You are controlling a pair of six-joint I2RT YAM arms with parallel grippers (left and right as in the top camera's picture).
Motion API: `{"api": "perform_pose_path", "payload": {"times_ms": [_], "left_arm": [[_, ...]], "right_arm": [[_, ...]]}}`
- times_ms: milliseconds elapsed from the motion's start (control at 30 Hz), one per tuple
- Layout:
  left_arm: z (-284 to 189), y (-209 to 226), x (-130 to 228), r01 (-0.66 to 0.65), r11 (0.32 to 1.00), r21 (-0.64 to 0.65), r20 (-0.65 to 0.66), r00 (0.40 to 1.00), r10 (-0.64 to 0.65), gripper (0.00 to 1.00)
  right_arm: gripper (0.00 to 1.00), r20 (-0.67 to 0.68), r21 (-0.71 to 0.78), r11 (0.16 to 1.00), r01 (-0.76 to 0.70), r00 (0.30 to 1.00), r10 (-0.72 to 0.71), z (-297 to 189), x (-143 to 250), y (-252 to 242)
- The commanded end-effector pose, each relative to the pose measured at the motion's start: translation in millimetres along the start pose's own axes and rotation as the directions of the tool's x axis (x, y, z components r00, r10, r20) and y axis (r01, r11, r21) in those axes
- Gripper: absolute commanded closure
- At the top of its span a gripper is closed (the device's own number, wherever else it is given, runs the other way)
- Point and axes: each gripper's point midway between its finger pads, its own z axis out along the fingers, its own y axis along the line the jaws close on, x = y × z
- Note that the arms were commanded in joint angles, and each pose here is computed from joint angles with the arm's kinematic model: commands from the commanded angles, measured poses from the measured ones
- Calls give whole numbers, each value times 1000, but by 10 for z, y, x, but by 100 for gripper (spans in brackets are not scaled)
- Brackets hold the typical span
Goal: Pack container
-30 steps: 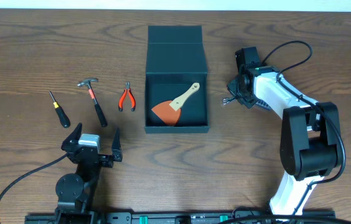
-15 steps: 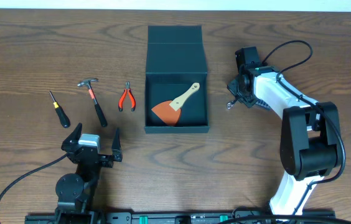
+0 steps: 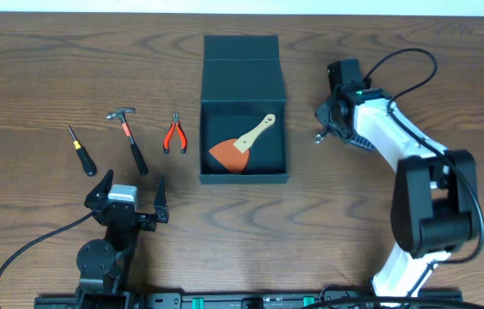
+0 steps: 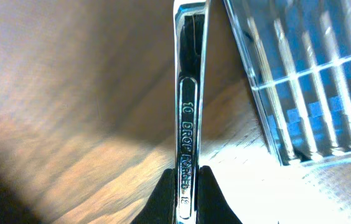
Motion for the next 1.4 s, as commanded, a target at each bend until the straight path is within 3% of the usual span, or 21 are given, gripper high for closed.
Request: {"api": "perform_pose_path", "payload": {"times_ms": [0,267,367,500,700,767,867,1033,1167,1233,1267,1367], "left_arm": [[12,-41,156,-7,1000,23,-42,999,8,1],[12,-41,156,-7,1000,24,-42,999,8,2],[12,-41,156,-7,1000,24,-42,999,8,1],[12,-41,155,-7,1000,23,-42,999,8,1],[12,-41,156,-7,1000,24,-42,999,8,2],[12,-41,155,-7,1000,24,-42,999,8,2],[12,-41,156,-7,1000,23,-42,999,8,2],[12,-41,156,-7,1000,24,-42,999,8,2],[12,-41,156,-7,1000,23,-42,999,8,2],[12,-41,155,-7,1000,24,-42,999,8,1],[12,-41,156,-7,1000,23,-42,999,8,2],[12,-41,156,-7,1000,23,-42,999,8,2]], "right_arm": [[99,92,-86,996,36,995,-28,-410,-220,220],[99,233,-200,916,348,925,-300,-1026,-223,588],[99,320,-266,806,529,837,-444,-1378,-114,828],[99,473,-305,545,781,621,-625,-1852,192,1159],[99,597,-248,99,964,233,-768,-2065,846,1395],[99,601,-232,48,972,182,-779,-2061,973,1413],[99,588,-191,79,978,178,-789,-2038,961,1400],[99,537,-132,357,925,370,-758,-1935,542,1264],[54,490,-108,433,895,426,-760,-1773,307,1103],[17,453,-83,464,882,448,-771,-1614,174,1000],[4,438,-76,476,876,458,-773,-1544,123,963],[1,396,-60,509,859,488,-778,-1349,-11,853]]}}
